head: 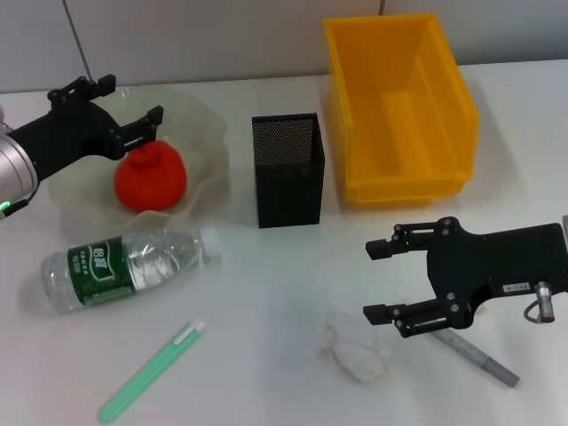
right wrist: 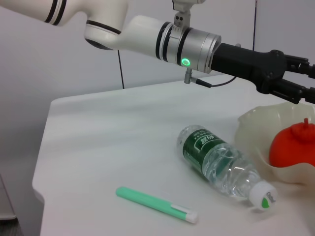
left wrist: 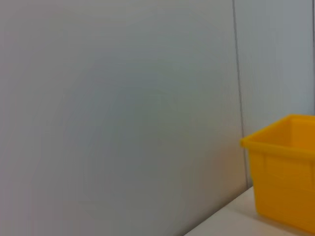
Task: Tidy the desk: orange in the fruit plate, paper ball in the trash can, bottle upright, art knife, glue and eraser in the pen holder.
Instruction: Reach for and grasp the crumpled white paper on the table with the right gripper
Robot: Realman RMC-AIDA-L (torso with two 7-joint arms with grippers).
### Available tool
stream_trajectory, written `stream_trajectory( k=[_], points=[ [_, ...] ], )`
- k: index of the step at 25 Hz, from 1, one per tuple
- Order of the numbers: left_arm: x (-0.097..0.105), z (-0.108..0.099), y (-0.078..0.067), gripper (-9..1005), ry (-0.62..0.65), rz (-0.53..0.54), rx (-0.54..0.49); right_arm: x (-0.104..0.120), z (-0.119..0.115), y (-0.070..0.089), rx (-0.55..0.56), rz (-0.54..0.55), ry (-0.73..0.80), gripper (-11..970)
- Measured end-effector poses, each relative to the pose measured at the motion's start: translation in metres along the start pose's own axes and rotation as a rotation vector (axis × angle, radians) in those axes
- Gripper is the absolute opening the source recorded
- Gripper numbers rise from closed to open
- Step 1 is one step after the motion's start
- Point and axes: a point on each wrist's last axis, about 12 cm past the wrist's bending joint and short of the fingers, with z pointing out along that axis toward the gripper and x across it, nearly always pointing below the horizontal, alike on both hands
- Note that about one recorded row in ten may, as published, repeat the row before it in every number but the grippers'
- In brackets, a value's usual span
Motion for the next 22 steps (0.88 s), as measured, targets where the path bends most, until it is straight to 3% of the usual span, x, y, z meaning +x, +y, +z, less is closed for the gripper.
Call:
stream_trajectory(
  k=[7, 13, 14, 22],
  points=[
    [-0.011, -0.003, -0.009, 847, -0.068, 0.008, 0.097, 0.004, -0.001, 0.000, 0.009, 0.006, 0.009, 757],
    [-0.031, -0.016, -0.021, 862, -0.134, 0.018, 0.275, 0.010, -0.010, 0.000, 0.042, 0.021, -0.002, 756],
    [-0.036, -0.019, -0.026, 862, -0.127, 0.023, 0.343, 0.012, -0.010, 0.001, 0.041, 0.027, 0.000, 755],
    [-0.043, -0.024, -0.038, 862, -0.060, 0.012, 0.488, 0.020, -0.011, 0.002, 0.044, 0.037, 0.046, 754]
  ],
)
